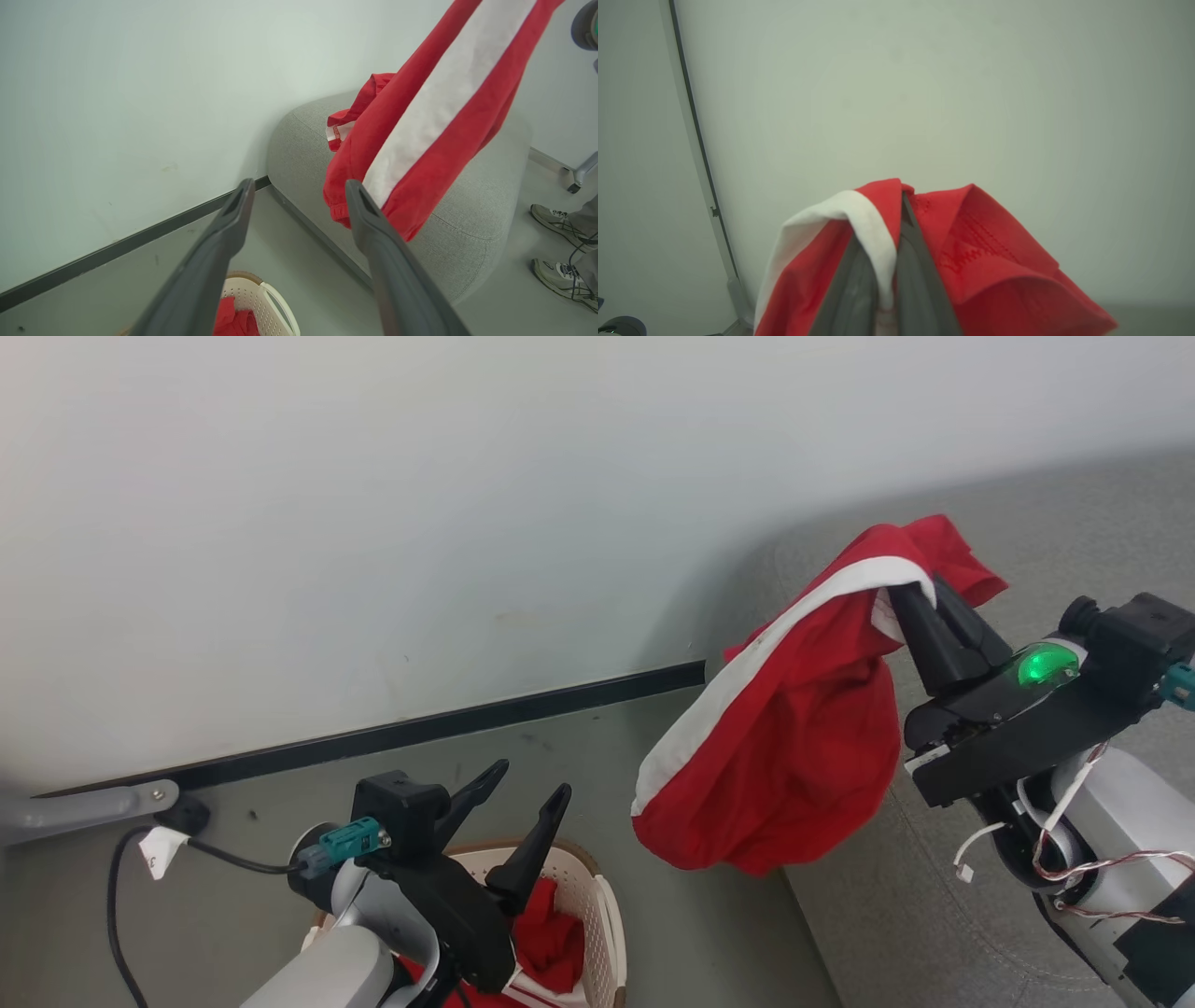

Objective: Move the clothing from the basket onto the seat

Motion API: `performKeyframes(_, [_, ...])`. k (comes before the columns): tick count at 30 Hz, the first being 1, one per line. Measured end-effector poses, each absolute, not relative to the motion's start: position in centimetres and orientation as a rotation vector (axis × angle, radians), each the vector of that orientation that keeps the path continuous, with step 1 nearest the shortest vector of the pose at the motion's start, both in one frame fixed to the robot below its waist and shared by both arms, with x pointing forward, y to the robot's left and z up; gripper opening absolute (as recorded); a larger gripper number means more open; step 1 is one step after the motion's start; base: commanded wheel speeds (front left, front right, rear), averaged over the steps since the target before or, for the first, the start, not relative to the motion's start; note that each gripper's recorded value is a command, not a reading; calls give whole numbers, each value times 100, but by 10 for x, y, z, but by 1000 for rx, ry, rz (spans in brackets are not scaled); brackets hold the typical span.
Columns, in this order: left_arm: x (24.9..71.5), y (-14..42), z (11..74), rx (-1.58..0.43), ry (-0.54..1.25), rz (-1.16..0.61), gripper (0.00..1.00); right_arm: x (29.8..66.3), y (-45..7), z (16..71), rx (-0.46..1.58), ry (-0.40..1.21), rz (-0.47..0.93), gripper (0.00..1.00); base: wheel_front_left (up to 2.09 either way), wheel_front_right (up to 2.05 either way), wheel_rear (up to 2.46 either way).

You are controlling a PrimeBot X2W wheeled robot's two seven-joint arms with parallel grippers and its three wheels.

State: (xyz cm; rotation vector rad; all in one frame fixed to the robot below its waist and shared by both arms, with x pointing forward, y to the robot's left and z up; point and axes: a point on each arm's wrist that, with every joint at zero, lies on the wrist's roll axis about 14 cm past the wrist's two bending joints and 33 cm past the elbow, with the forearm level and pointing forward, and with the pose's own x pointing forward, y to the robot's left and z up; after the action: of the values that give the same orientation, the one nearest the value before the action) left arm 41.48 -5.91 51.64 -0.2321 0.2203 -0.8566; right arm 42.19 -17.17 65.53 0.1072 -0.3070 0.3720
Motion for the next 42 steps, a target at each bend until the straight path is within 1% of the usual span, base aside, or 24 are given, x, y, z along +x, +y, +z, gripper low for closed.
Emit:
performKeyframes(9, [402,-81,529,-234,178,-932,100,403,-206,678,61,-371,279,0,0,0,0])
performKeyframes(24, [375,-129,550,-249,127,-1104,100,356,-256,678,23,-384,120,0,0,0,0])
performKeyframes(42, [352,-167,552,-255,135,-1258,100,327,-293,673,-5,-366,-23,0,0,0,0])
